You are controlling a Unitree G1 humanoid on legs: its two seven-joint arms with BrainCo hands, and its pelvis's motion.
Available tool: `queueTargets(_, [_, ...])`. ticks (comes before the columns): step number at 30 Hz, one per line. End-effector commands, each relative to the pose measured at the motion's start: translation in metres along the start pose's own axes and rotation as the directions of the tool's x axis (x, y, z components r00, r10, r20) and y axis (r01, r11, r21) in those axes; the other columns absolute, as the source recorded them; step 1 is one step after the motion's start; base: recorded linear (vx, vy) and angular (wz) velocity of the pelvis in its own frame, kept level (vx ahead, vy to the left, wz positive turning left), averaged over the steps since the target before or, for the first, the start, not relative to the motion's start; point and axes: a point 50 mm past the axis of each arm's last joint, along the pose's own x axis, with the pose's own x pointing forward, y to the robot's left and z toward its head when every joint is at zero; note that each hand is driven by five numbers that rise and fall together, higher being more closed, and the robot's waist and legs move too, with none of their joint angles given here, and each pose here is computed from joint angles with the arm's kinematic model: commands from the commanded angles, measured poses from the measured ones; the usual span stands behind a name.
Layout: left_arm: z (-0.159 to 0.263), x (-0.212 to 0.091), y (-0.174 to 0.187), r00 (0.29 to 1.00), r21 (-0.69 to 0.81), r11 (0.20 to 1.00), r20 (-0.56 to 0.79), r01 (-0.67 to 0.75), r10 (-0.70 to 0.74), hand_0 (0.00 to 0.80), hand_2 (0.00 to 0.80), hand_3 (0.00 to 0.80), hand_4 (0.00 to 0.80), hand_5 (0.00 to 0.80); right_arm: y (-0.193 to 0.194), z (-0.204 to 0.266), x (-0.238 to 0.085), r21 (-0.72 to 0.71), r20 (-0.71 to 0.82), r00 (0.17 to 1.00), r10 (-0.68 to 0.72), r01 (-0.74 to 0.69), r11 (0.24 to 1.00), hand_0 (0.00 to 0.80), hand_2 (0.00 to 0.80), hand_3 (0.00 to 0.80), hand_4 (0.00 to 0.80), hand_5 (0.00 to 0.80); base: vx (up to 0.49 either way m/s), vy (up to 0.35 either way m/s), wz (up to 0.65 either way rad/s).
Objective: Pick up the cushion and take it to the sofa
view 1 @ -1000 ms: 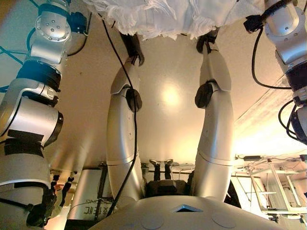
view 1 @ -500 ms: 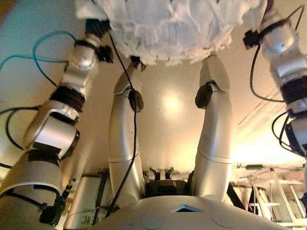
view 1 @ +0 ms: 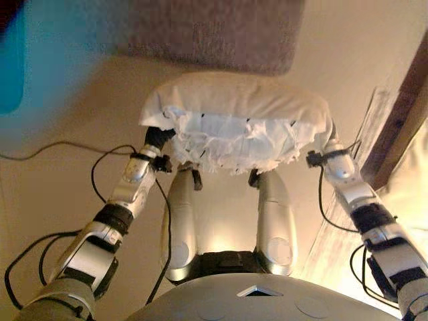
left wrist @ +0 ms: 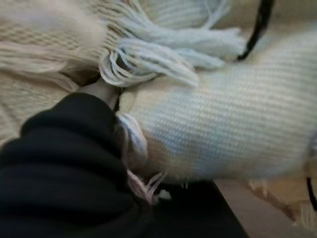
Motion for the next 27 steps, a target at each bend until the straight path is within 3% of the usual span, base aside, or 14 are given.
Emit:
queueTargets(1, [0.051, 0.002, -0.037, 0.934, -0.012, 0.983, 0.314, 0.181, -0.168, 0.8, 0.8, 0.8, 0.8, 0.8, 0.014, 0.048, -0.006, 0.084, 0.278, 0.96, 0.039, -0.065, 0.994, 0.8, 0.8, 0.8, 0.8, 0.8, 0.159, 0.0, -0.03])
queueTargets(6, [0.057, -0.023, -0.039, 0.917, -0.069, 0.984, 0.379, 0.162, -0.124, 0.8, 0.8, 0.8, 0.8, 0.8, 0.019, 0.076, -0.033, 0.178, 0.403, 0.915, -0.009, -0.069, 0.982, 0.8, 0.8, 0.8, 0.8, 0.8, 0.221, -0.001, 0.0])
queueTargets(14, [0.089, -0.036, -0.05, 0.832, -0.189, 0.963, 0.552, 0.192, -0.058, 0.8, 0.8, 0.8, 0.8, 0.8, 0.01, 0.125, -0.042, 0.211, 0.598, 0.8, -0.039, -0.111, 0.971, 0.8, 0.8, 0.8, 0.8, 0.8, 0.1, -0.047, 0.02])
queueTargets(27, [0.107, -0.033, -0.059, 0.803, -0.208, 0.944, 0.589, 0.257, -0.088, 0.8, 0.8, 0.8, 0.8, 0.8, 0.007, 0.139, -0.046, 0.212, 0.626, 0.779, -0.037, -0.125, 0.969, 0.8, 0.8, 0.8, 0.8, 0.8, -0.046, -0.152, 0.01])
